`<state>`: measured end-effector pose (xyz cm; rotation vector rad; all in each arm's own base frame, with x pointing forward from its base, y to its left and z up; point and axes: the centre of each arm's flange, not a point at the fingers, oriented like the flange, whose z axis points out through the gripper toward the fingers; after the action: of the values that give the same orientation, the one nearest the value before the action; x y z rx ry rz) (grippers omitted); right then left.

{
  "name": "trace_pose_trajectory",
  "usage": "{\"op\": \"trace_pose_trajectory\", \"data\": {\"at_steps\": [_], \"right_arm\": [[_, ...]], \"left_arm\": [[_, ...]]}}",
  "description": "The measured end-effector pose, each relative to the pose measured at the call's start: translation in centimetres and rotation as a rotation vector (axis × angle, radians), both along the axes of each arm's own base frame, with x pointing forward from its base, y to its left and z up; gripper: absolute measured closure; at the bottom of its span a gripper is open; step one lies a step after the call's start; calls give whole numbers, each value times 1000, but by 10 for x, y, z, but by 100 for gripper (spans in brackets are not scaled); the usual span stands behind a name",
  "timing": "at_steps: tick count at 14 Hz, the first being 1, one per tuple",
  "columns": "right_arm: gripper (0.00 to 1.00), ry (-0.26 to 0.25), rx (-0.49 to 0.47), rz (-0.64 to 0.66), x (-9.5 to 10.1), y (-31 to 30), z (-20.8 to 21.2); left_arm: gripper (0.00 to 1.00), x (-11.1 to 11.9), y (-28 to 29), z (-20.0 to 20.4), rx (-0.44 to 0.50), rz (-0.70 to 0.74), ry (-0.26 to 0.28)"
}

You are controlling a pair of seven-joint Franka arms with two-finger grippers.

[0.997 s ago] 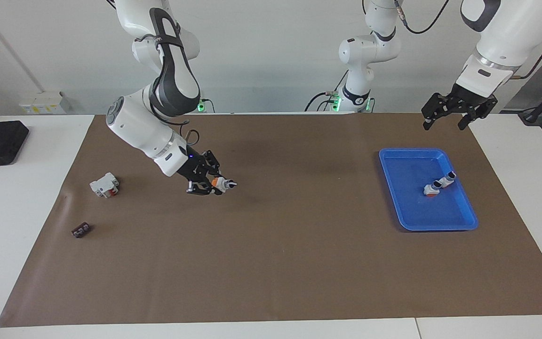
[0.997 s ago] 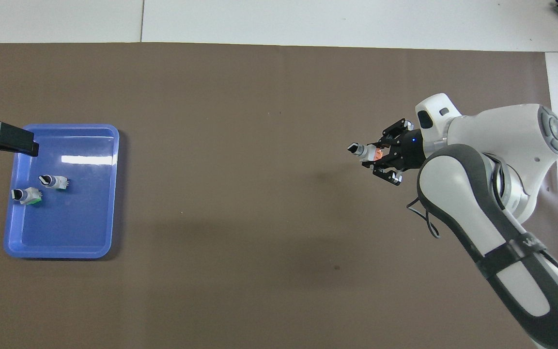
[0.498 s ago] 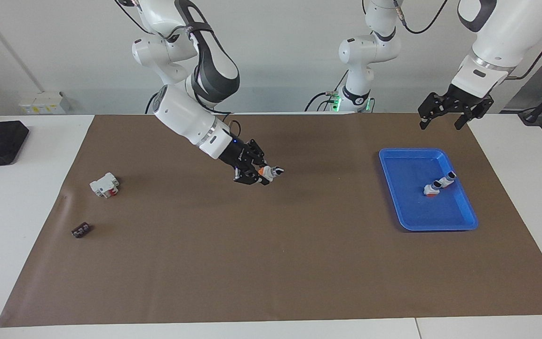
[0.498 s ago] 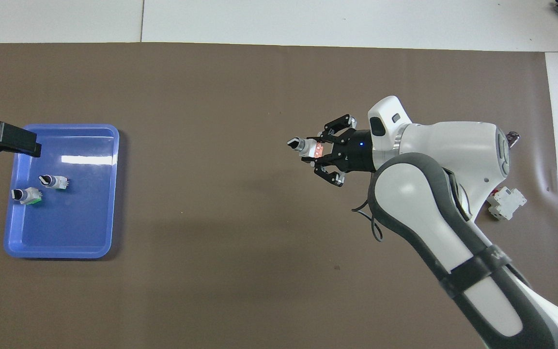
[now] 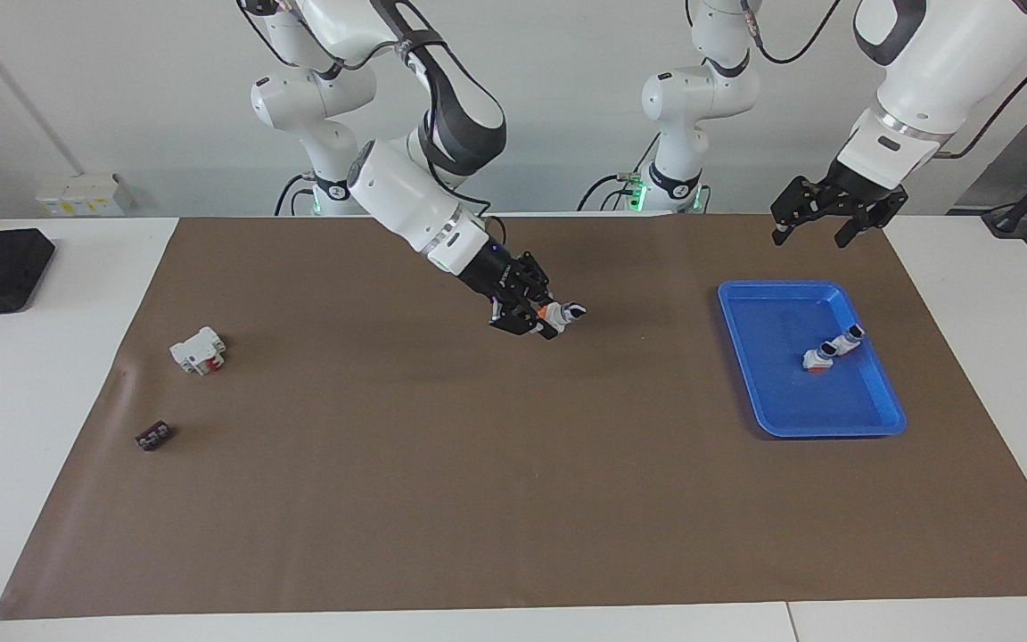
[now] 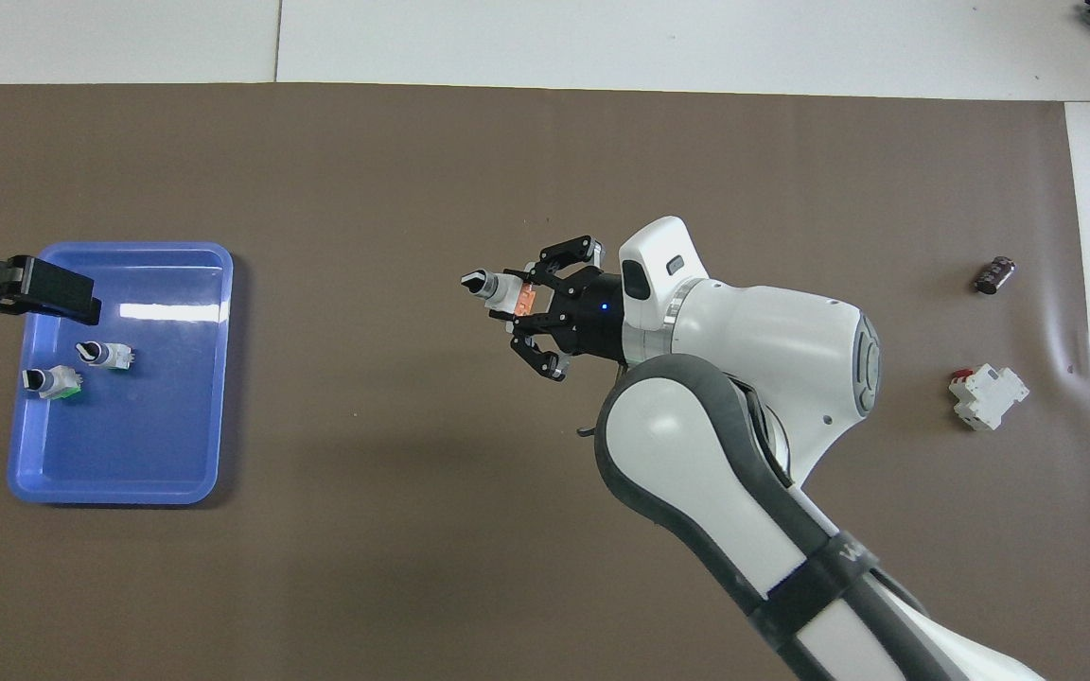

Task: Turn and place switch with both arms
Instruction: 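Lift the switch with the right gripper while the left gripper reaches toward it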

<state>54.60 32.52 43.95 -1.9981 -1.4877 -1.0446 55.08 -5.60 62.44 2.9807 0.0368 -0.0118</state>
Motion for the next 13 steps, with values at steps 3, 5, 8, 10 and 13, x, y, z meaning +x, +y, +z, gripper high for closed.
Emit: {"op": "trace_pose_trajectory", "data": {"at_steps": [3,5,8,10,13], "right_arm": [[59,9,15,-6,-11,20,4],[59,-1,19,-23,-17,31,8],[59,-25,19,-34,-25,48,11],[59,-29,20,-36,-28,54,11],[59,-31,19,-39,-28,53,11]], "left_arm": [[0,0,-35,-3,-83,148,0],[0,1,-56,-2,-153,275,20],[1,4,-88,-3,-196,492,46],[2,6,-116,-14,-203,608,90],[9,12,-144,-31,-203,762,152]]}}
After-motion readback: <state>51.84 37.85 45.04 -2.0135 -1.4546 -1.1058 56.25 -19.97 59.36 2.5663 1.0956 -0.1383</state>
